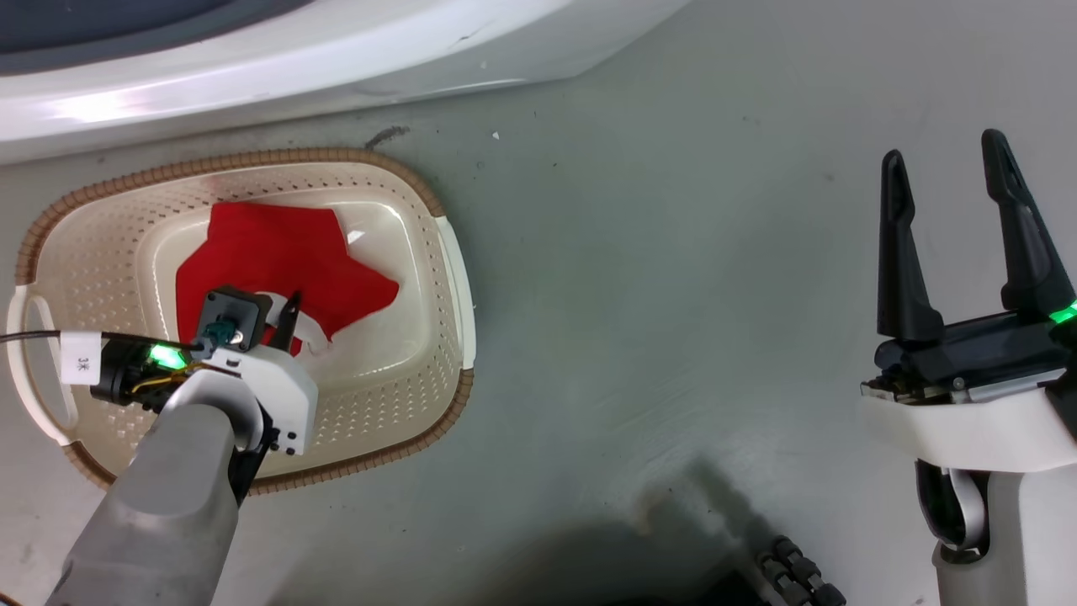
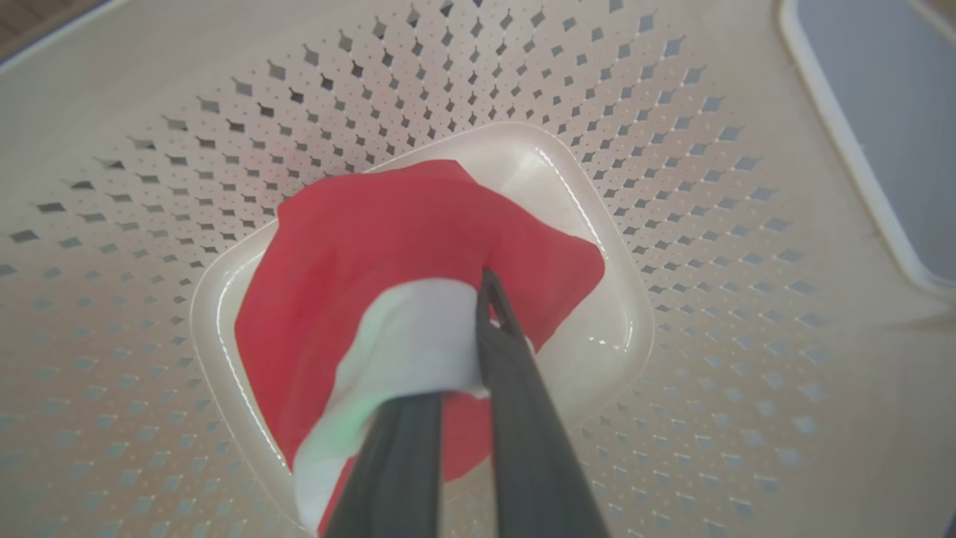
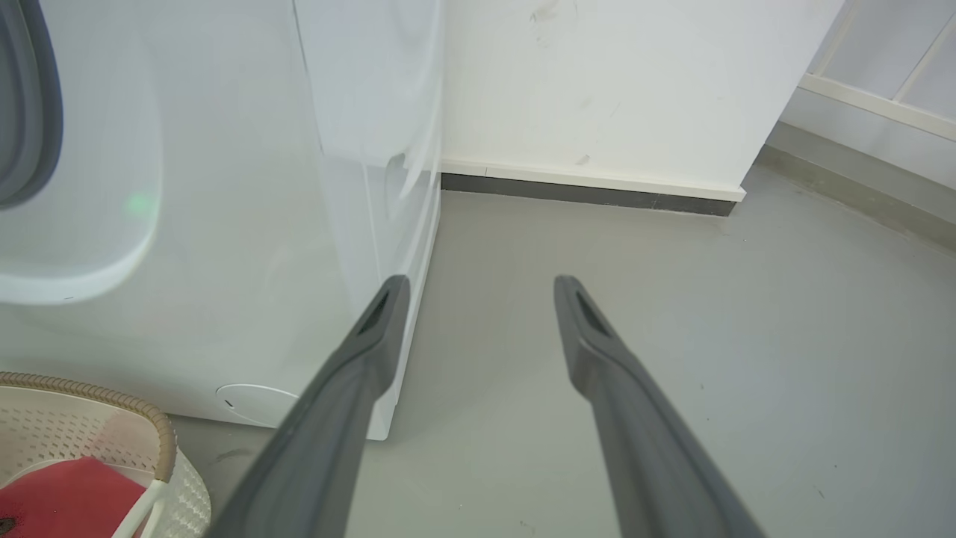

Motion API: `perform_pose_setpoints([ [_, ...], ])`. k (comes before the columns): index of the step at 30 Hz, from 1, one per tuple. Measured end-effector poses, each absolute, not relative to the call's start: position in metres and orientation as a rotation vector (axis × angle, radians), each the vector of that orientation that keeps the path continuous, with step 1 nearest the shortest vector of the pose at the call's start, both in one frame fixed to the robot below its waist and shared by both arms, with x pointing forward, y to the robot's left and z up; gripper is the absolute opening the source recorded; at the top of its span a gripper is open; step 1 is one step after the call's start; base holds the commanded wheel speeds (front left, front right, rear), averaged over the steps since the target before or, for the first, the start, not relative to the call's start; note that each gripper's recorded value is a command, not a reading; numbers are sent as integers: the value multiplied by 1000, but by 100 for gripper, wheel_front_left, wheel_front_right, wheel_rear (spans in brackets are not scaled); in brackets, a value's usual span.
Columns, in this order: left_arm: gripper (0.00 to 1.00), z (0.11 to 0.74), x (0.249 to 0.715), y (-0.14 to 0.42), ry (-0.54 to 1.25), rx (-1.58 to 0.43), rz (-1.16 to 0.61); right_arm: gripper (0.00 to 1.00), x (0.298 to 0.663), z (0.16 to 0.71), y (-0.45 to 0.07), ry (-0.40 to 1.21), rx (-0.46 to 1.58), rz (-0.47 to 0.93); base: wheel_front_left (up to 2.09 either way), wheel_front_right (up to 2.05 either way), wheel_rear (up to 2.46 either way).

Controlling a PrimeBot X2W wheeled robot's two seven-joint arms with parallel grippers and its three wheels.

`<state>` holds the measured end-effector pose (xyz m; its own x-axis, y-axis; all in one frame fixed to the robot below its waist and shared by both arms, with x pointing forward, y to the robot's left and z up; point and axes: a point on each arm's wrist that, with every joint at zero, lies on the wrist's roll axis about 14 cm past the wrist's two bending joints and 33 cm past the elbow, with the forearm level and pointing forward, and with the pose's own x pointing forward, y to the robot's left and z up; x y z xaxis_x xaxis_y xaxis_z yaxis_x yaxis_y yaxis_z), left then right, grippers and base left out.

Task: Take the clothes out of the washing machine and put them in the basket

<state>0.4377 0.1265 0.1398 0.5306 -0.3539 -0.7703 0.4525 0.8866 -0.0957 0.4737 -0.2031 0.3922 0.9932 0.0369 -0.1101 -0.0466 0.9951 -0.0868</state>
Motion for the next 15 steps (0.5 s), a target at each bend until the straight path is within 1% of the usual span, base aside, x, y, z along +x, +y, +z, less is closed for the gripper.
perform_pose_setpoints([
  [6, 0, 126, 431, 129, 937, 119, -466, 100, 477, 380, -199, 127, -90, 57, 0, 0, 0],
  [10, 0, 127, 432, 128, 942, 115, -457, 100, 477, 379, -196, 130, -89, 64, 0, 0, 0],
  [11, 53, 129, 430, 126, 945, 110, -457, 100, 477, 381, -196, 126, -88, 65, 0, 0, 0],
  [12, 100, 131, 430, 126, 944, 106, -455, 100, 477, 383, -195, 123, -88, 65, 0, 0, 0],
  [15, 100, 140, 433, 129, 930, 111, -444, 100, 477, 391, -194, 105, -86, 67, 0, 0, 0],
])
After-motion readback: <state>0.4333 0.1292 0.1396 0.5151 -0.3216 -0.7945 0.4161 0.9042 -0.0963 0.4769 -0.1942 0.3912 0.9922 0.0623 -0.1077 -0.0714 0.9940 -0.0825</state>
